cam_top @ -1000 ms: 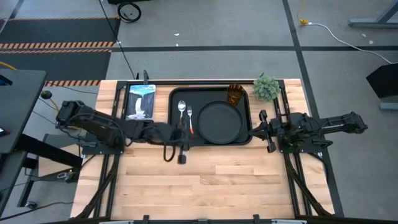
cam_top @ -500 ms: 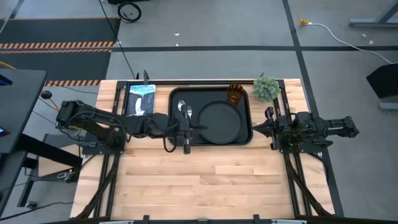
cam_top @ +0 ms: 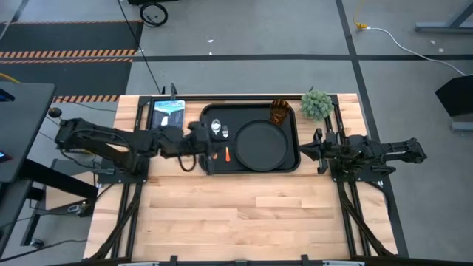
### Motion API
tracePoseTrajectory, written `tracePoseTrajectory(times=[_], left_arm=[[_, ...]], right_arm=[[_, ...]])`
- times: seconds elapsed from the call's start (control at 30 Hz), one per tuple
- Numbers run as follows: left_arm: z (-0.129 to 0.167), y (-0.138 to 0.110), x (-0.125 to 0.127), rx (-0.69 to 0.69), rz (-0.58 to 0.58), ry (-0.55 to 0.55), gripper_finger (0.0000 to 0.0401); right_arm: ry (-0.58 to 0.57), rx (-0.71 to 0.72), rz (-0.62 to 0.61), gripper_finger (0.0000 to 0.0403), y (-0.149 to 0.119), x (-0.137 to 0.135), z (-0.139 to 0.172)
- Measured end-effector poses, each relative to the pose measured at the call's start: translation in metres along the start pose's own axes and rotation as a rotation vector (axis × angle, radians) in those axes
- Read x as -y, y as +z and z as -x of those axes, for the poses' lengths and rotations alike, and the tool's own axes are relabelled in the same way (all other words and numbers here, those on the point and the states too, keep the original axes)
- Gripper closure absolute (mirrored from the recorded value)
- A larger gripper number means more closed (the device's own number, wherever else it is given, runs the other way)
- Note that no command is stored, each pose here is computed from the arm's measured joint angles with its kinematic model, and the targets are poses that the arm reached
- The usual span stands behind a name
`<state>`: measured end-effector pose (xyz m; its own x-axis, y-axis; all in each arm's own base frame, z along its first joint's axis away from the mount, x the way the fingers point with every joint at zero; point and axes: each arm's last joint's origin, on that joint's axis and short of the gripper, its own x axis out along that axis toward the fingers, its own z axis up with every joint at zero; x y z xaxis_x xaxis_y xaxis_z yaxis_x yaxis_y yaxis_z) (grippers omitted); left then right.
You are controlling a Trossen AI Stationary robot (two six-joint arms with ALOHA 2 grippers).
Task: Pick and place plate/cup/fork/spoon on tray
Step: Return to Home Position
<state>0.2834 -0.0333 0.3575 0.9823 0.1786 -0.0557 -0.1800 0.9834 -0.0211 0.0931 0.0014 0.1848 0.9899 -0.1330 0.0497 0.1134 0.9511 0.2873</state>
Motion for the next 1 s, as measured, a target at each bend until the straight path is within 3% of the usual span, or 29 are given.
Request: tracePoseTrajectory(times=[0.17,0.3,0.43,0.5,0.6,0.7,0.9,1.0], left_arm=[[0.022,0.014,-0.005,0.011,0.022,-0.036,0.0384],[0.034,0.019,-0.004,0.015,-0.046,-0.121,0.0382],[0.040,0.019,-0.004,-0.005,-0.112,-0.137,0.0381],[0.043,0.019,-0.005,-0.021,-0.140,-0.140,0.0381],[0.051,0.014,-0.008,-0.090,-0.210,-0.144,0.0381],[0.058,0.013,-0.012,-0.128,-0.241,-0.143,0.0381],[0.061,0.010,-0.013,-0.170,-0.231,-0.143,0.0381],[0.061,0.008,-0.013,-0.189,-0.166,-0.138,0.0381]], right_arm=[[0.033,-0.035,-0.022,0.0392,-0.003,0.000,0.000],[0.053,-0.032,0.020,0.0392,-0.002,-0.001,0.000],[0.043,-0.038,0.077,0.0391,-0.003,-0.001,0.000],[0.044,-0.038,0.157,0.0390,-0.003,-0.001,0.000],[0.038,-0.043,0.407,0.0390,-0.004,0.000,0.000],[0.041,-0.032,0.528,0.0391,-0.003,0.000,0.000],[0.041,-0.032,0.519,0.0388,-0.003,0.000,0.000],[0.043,-0.032,0.524,0.0387,-0.003,0.000,0.000]])
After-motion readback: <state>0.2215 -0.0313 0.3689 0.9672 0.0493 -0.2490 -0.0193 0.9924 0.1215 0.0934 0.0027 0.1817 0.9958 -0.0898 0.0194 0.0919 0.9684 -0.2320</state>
